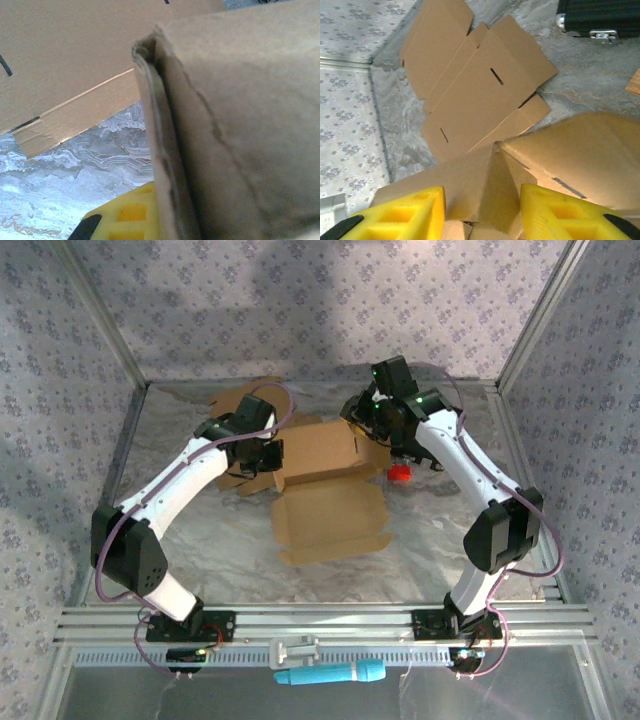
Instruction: Fold the paper box
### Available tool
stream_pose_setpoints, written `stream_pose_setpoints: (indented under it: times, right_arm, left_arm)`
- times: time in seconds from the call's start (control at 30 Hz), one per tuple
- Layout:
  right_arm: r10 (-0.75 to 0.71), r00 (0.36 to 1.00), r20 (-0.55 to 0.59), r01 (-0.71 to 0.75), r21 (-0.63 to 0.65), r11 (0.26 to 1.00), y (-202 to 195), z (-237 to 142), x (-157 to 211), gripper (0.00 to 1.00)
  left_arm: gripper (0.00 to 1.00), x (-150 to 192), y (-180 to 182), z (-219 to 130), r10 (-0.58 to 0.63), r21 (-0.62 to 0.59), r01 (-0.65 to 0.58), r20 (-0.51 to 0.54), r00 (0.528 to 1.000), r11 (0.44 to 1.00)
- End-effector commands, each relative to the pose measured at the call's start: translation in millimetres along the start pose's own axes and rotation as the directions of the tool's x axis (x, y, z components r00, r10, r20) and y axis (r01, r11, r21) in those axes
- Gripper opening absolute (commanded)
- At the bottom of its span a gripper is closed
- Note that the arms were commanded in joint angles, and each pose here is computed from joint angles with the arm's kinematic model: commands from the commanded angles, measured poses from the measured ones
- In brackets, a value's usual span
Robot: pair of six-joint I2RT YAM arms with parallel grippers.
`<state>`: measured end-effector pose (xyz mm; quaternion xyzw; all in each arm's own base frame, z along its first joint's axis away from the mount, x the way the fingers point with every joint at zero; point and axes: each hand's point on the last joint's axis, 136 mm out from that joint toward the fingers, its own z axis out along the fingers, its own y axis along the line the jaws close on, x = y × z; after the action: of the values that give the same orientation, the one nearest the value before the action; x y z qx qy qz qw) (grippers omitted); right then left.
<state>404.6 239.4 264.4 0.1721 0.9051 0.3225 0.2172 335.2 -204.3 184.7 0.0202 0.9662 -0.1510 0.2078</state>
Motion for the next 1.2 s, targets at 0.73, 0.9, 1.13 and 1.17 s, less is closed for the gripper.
stream_pose_setpoints:
  times: [0.73, 0.9, 1.13, 1.17]
  right_arm:
    - [-0.014, 1.0, -0.003, 0.014, 0.15, 0.989, -103, -39, 52, 0.56]
    - [-0.035, 0.999, 0.0, 0.035, 0.172, 0.985, -110, -22, 51, 0.55]
    - [-0.044, 0.999, -0.03, 0.049, 0.193, 0.98, -108, -7, 52, 0.5]
    - [-0.05, 0.998, -0.031, 0.055, 0.201, 0.978, -110, -7, 53, 0.5]
  left_arm:
    - [0.0, -16, -13, -9, 0.015, 0.07, -0.018, 0.047, 0.999, 0.997]
    - [0.0, -17, -14, -11, 0.018, 0.075, -0.022, 0.049, 0.999, 0.997]
    - [0.0, -16, -14, -11, 0.019, 0.078, -0.022, 0.046, 0.999, 0.997]
    - [0.0, -15, -15, -11, 0.019, 0.078, -0.022, 0.044, 0.999, 0.997]
